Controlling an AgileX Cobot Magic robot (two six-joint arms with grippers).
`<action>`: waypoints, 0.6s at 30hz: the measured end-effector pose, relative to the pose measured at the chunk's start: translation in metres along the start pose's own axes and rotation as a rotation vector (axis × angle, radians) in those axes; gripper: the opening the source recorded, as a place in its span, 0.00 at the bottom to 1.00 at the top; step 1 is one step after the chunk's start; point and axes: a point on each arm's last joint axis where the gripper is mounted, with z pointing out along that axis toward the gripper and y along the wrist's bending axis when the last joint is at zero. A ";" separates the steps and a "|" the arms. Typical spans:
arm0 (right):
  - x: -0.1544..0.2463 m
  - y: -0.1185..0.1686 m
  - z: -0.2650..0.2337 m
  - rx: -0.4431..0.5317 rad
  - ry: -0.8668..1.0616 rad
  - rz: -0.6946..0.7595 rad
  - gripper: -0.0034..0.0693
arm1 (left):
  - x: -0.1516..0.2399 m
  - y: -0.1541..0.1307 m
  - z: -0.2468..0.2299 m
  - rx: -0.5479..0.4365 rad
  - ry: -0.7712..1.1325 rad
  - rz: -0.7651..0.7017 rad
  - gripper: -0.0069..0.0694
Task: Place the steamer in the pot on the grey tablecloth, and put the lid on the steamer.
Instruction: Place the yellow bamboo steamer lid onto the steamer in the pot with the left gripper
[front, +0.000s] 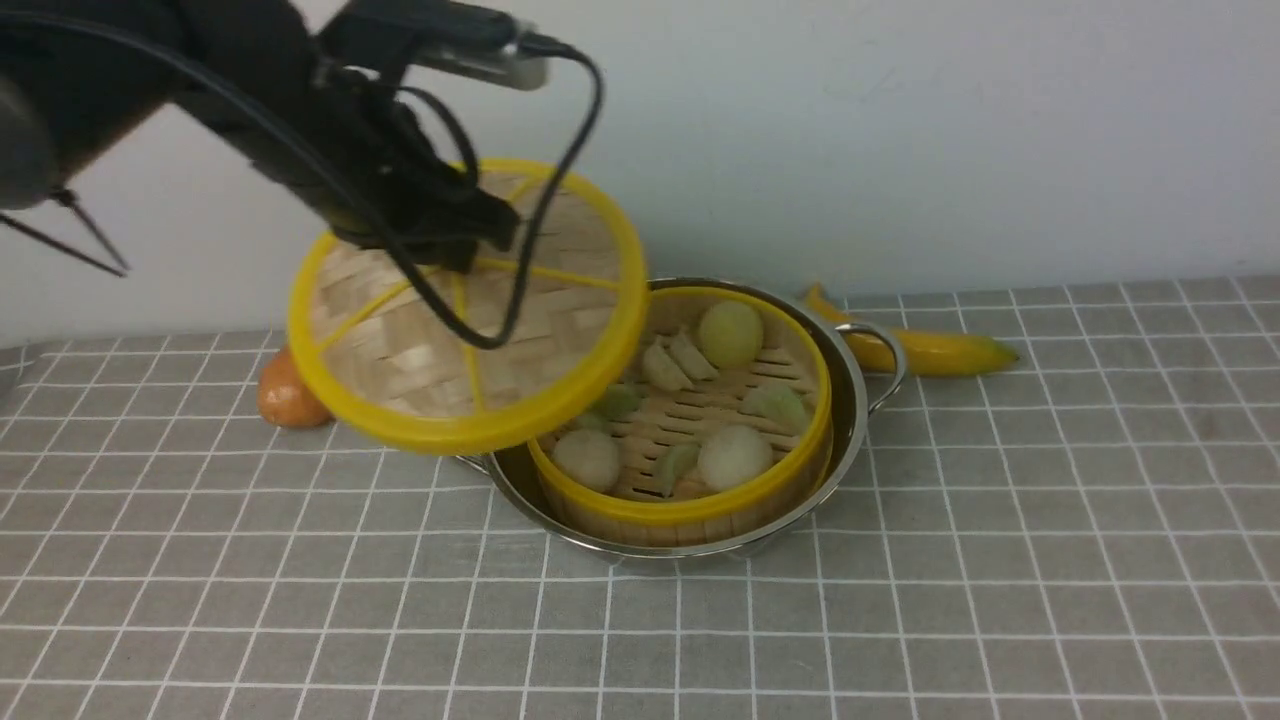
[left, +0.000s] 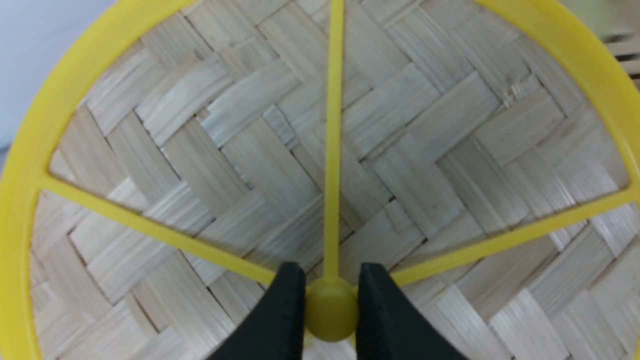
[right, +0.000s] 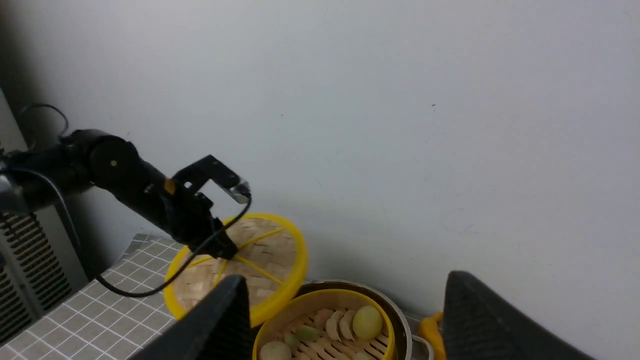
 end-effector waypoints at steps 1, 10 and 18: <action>0.000 0.000 0.000 0.000 0.000 0.001 0.74 | -0.009 -0.023 0.012 0.032 0.001 0.039 0.25; 0.000 0.000 0.000 -0.003 0.000 0.004 0.74 | -0.023 -0.076 0.075 0.098 0.033 0.124 0.25; 0.000 0.000 0.000 -0.004 0.001 0.020 0.74 | -0.019 -0.080 0.113 0.096 0.058 0.109 0.25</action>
